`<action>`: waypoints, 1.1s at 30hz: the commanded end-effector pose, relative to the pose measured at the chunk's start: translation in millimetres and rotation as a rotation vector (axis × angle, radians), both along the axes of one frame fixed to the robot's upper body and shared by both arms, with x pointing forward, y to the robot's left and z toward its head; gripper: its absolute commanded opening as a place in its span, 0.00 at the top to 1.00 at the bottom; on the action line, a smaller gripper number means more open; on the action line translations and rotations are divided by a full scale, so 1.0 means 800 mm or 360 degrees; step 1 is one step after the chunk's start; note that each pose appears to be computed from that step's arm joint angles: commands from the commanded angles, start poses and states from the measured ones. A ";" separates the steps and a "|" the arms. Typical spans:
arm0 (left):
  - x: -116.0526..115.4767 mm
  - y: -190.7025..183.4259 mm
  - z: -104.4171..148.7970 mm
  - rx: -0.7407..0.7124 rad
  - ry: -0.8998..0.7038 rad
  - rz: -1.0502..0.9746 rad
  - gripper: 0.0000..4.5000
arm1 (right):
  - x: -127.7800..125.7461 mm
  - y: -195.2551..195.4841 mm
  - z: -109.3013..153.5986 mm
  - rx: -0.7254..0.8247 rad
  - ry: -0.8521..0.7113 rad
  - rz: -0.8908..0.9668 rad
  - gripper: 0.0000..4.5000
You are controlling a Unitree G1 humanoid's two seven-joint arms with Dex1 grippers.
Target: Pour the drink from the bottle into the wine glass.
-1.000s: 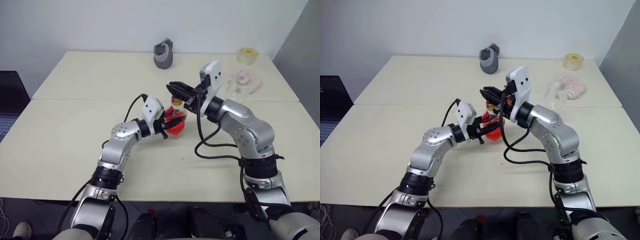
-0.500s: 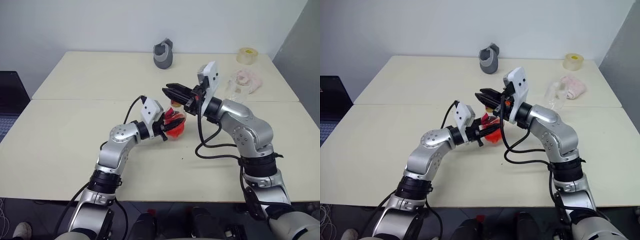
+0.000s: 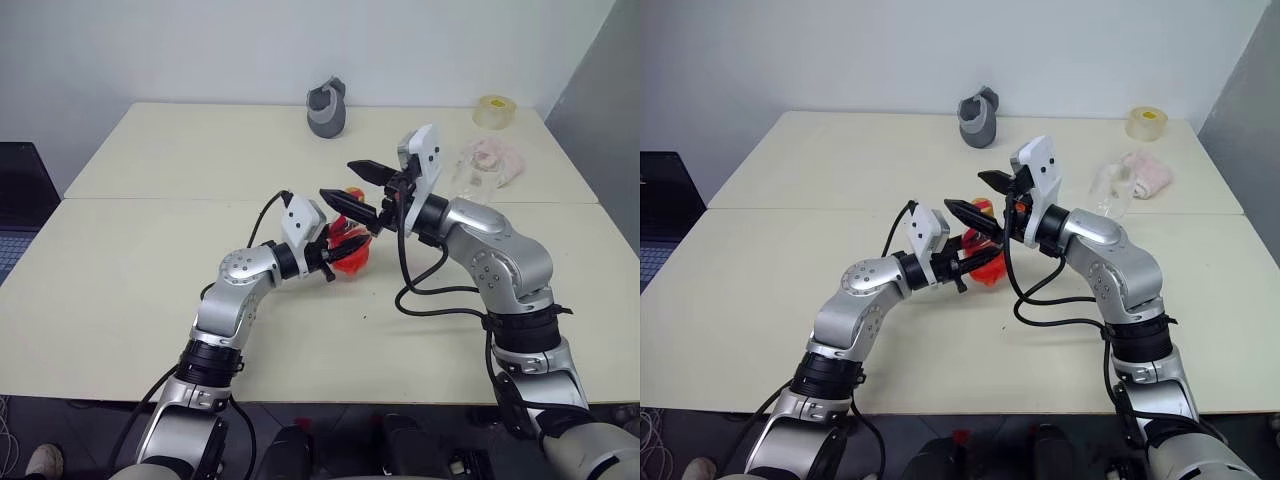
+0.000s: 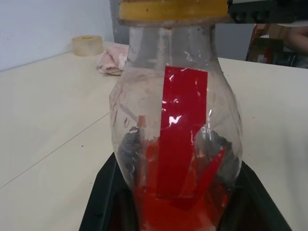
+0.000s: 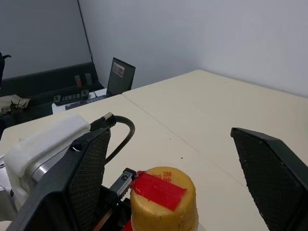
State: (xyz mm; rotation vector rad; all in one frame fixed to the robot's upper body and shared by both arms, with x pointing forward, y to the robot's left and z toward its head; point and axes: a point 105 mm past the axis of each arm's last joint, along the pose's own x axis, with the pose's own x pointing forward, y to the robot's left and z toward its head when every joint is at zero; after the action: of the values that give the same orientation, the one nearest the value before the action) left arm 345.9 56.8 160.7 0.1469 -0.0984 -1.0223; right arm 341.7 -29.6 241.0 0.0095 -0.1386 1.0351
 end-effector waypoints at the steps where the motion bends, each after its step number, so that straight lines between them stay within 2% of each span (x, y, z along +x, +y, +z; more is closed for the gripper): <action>1: -0.004 -0.006 0.029 -0.0047 -0.0132 -0.0043 0.71 | -0.002 -0.002 0.007 0.0014 -0.0047 0.0002 0.05; 2: -0.004 -0.006 0.029 -0.0047 -0.0132 -0.0044 0.71 | -0.002 -0.002 0.007 0.0012 -0.0048 0.0003 0.05; 5: -0.004 -0.008 0.030 -0.0052 -0.0132 -0.0045 0.71 | -0.002 -0.003 0.006 0.0026 -0.0045 0.0009 0.18; 12: -0.008 -0.011 0.028 -0.0059 -0.0114 -0.0059 0.71 | -0.003 -0.006 0.001 0.0022 -0.0036 0.0019 0.70; 20: -0.013 -0.012 0.033 -0.0085 -0.0097 -0.0095 0.71 | -0.010 0.001 0.002 0.0014 -0.0052 0.0088 0.72; 24: -0.030 -0.005 0.031 -0.0040 -0.0091 -0.0169 0.71 | -0.022 0.014 0.018 0.0000 -0.0113 0.0365 0.72; 33: -0.095 0.034 0.021 0.0088 -0.0059 -0.0336 0.71 | -0.044 0.028 0.039 -0.0071 -0.0144 0.0974 0.72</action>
State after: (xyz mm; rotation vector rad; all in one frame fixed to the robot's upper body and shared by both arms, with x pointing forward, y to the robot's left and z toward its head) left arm 290.9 91.2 167.9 0.1917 -0.0776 -1.1281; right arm 308.6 -0.6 245.9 -0.0050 -0.0815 1.6266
